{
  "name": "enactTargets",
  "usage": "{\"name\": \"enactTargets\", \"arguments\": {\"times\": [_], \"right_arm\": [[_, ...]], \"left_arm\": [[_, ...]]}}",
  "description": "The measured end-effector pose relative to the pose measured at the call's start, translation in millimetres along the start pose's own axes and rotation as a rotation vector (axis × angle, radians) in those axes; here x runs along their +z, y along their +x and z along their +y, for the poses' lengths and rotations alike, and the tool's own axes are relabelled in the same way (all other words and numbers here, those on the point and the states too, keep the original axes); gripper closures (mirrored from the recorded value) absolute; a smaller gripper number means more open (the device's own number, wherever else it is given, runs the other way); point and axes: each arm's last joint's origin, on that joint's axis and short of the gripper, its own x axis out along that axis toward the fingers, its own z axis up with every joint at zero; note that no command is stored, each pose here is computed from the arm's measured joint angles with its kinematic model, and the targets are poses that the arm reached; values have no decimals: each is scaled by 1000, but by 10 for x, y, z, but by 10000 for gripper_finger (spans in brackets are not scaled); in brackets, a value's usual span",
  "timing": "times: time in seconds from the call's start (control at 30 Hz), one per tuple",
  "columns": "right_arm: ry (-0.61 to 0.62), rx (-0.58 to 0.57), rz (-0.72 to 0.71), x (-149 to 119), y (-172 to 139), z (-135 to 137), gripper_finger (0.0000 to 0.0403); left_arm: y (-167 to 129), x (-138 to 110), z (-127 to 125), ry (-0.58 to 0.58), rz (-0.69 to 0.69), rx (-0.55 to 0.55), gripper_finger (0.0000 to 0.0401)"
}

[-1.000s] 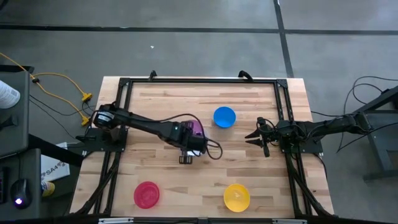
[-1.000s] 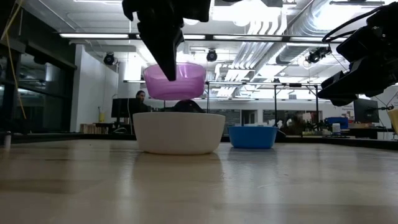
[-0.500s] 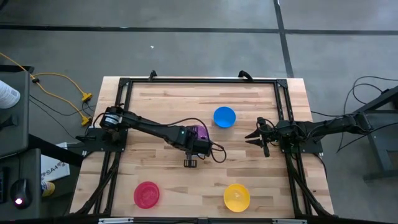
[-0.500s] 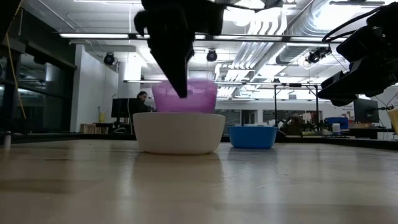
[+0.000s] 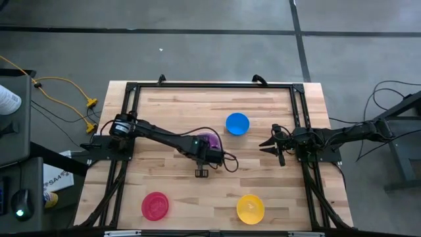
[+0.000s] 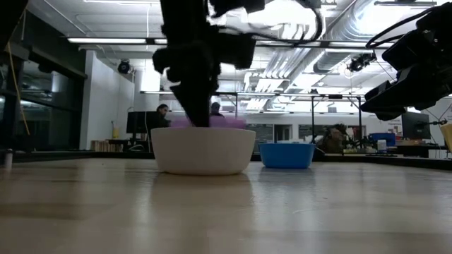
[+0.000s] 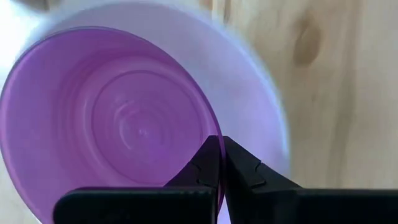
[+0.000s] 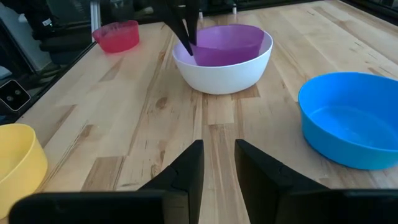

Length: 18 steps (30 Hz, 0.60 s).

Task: Nest bowls inside each other
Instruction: Stack the purple bowl into the white bowl

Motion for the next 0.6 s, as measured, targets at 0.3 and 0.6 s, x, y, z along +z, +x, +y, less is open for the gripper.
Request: {"name": "enactTargets", "arguments": {"times": [0.3,0.6], "right_arm": [[0,0,0,0,0,0,319],[0,0,-1,1,0,0,319]], "left_arm": [[92,-53,8,-7,9,3,401],[97,-56,16,-6,14,-4,382]]}}
